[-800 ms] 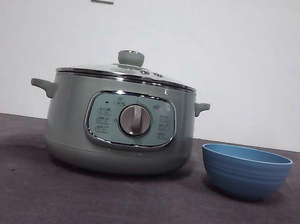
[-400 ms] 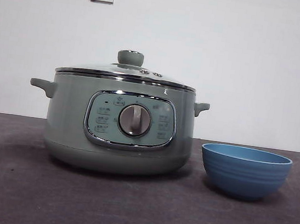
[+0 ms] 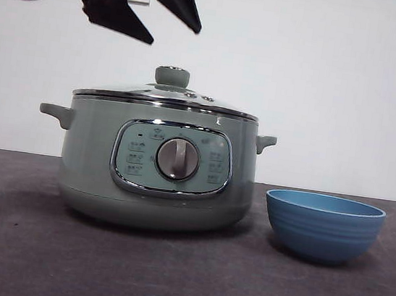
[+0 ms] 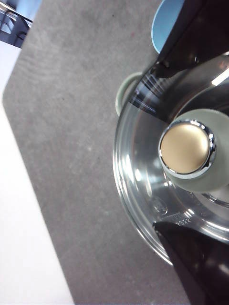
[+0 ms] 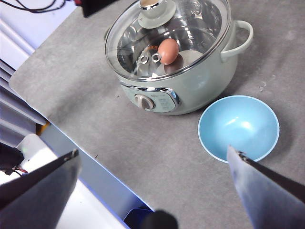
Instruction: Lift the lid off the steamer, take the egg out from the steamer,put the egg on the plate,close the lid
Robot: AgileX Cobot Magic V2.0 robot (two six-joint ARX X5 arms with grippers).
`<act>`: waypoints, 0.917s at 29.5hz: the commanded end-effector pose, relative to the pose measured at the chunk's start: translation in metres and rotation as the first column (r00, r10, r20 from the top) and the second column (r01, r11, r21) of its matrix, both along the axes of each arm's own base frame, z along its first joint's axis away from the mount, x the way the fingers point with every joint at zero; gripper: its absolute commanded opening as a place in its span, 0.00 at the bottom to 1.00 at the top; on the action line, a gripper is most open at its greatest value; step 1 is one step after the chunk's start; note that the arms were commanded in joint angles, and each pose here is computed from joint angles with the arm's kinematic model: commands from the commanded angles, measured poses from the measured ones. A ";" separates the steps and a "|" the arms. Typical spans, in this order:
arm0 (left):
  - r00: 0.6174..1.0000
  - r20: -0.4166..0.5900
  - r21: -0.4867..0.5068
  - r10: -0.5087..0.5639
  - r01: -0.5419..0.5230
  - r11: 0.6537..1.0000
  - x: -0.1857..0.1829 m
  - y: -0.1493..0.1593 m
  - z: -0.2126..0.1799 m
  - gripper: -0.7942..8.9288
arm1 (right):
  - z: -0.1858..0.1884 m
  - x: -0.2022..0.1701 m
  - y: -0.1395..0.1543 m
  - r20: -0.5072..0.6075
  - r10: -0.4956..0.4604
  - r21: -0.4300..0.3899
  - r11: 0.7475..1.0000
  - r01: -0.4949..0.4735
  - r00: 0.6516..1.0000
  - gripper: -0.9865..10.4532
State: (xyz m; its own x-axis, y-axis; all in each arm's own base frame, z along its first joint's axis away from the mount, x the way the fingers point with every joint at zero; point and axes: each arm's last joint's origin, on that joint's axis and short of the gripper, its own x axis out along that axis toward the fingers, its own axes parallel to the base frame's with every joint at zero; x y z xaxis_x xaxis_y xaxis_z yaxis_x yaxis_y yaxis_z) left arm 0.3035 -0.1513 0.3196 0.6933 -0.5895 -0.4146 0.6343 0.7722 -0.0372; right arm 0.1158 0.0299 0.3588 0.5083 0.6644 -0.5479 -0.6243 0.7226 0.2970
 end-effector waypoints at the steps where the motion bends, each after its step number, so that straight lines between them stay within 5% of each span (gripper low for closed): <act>1: 1.000 0.000 0.012 -0.008 0.008 1.000 0.007 -0.005 -0.009 0.61 | 0.001 0.000 0.000 0.000 0.000 0.004 1.000 0.000 1.000 0.56; 18: 0.996 -0.089 0.056 -0.020 0.025 0.998 0.019 -0.018 -0.040 0.59 | 0.001 0.000 0.000 0.001 -0.001 0.003 1.000 0.001 1.000 0.56; 23: 0.994 -0.105 0.058 -0.022 0.029 0.998 0.018 -0.018 -0.041 0.21 | 0.001 0.000 0.000 0.001 -0.001 0.003 1.000 0.001 1.000 0.56; 27: 0.993 -0.118 0.064 -0.022 0.030 0.998 0.018 -0.018 -0.042 0.18 | 0.001 0.000 0.000 0.002 -0.001 0.003 1.000 0.001 1.000 0.56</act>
State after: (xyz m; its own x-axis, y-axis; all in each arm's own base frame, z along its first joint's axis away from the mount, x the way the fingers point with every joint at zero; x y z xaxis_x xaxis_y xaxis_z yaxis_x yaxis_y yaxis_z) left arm 0.3217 -0.1673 0.2797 0.6329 -0.5746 -0.5189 0.6442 0.7626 -0.0587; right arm 0.1159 0.0299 0.3588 0.5087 0.6641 -0.5478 -0.6242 0.7228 0.2966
